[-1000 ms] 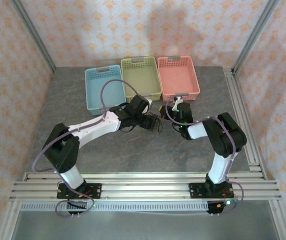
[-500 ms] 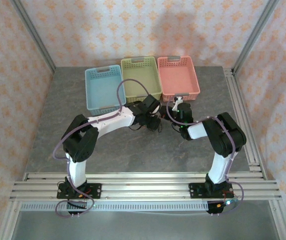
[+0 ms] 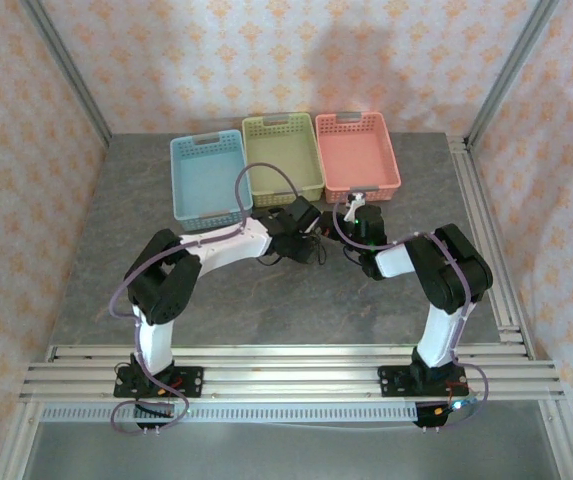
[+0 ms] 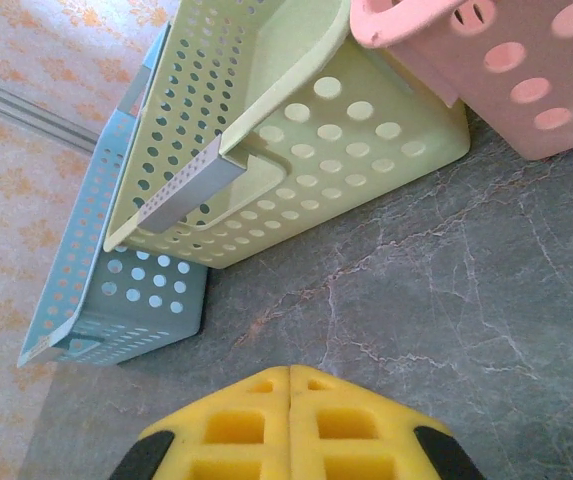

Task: Untangle the cables

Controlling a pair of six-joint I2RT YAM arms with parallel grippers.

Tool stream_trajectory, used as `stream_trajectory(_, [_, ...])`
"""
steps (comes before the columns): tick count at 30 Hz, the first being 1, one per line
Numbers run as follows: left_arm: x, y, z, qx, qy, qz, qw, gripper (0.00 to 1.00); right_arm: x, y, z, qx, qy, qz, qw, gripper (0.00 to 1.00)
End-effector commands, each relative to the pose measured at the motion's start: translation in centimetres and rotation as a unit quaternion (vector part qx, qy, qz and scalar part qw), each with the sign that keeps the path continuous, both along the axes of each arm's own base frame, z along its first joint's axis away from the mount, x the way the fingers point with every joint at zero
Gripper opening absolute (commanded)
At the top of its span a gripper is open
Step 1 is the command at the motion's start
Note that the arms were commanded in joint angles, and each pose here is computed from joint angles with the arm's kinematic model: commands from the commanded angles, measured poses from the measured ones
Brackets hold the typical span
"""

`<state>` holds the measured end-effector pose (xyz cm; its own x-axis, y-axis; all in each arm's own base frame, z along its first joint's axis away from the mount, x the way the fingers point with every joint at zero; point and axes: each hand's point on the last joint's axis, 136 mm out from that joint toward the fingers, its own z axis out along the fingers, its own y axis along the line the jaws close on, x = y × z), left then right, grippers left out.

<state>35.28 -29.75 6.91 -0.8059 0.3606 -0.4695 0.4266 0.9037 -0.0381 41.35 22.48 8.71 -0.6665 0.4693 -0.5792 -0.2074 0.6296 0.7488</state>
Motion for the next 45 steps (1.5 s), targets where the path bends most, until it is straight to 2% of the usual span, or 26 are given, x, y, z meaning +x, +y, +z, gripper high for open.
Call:
stream_trajectory(1, [0.4, 0.4, 2.9, -0.009, -0.05, 0.012, 0.999, 0.06, 0.5, 0.3, 0.5, 0.007, -0.008, 0.005, 1.0, 0.0])
stream_trajectory(6, [0.7, 2.1, 4.3, -0.007, -0.091, 0.045, 0.995, 0.0, 0.3, -0.9, 1.1, -0.012, -0.024, -0.02, 0.999, 0.0])
stream_trajectory(13, [0.7, 6.7, 6.5, -0.012, -0.142, 0.114, 0.983, 0.0, 0.1, -3.8, 1.6, -0.055, -0.04, -0.086, 0.994, 0.0])
stream_trajectory(17, [0.7, 10.3, 7.7, -0.018, -0.172, 0.168, 0.971, 0.0, 0.2, -6.6, 0.9, -0.058, -0.02, -0.153, 0.986, 0.0])
stream_trajectory(22, [0.7, 14.7, 8.1, -0.032, -0.186, 0.246, 0.951, 0.0, -0.3, -10.3, 0.7, -0.095, -0.011, -0.235, 0.967, 0.0])
stream_trajectory(28, [0.3, 18.4, 8.5, -0.056, -0.2, 0.316, 0.926, 0.0, -1.4, -13.4, 2.1, -0.123, -0.036, -0.301, 0.945, 0.0])
stream_trajectory(32, [0.0, 19.5, 8.9, -0.056, -0.21, 0.337, 0.916, 0.0, -1.4, -13.4, 1.5, -0.127, -0.025, -0.3, 0.945, 0.0])
stream_trajectory(35, [-0.7, 21.8, 9.1, -0.064, -0.225, 0.388, 0.892, 0.0, -1.5, -13.4, 1.7, -0.123, -0.028, -0.301, 0.945, 0.0])
stream_trajectory(38, [-1.0, 22.8, 8.8, -0.085, -0.223, 0.406, 0.882, 0.0, -1.4, -13.1, 1.7, -0.124, -0.029, -0.294, 0.947, 0.0])
stream_trajectory(45, [-0.5, 21.7, 8.1, -0.094, -0.203, 0.389, 0.894, 0.0, -0.7, -10.8, 1.7, -0.097, -0.032, -0.245, 0.964, 0.0])
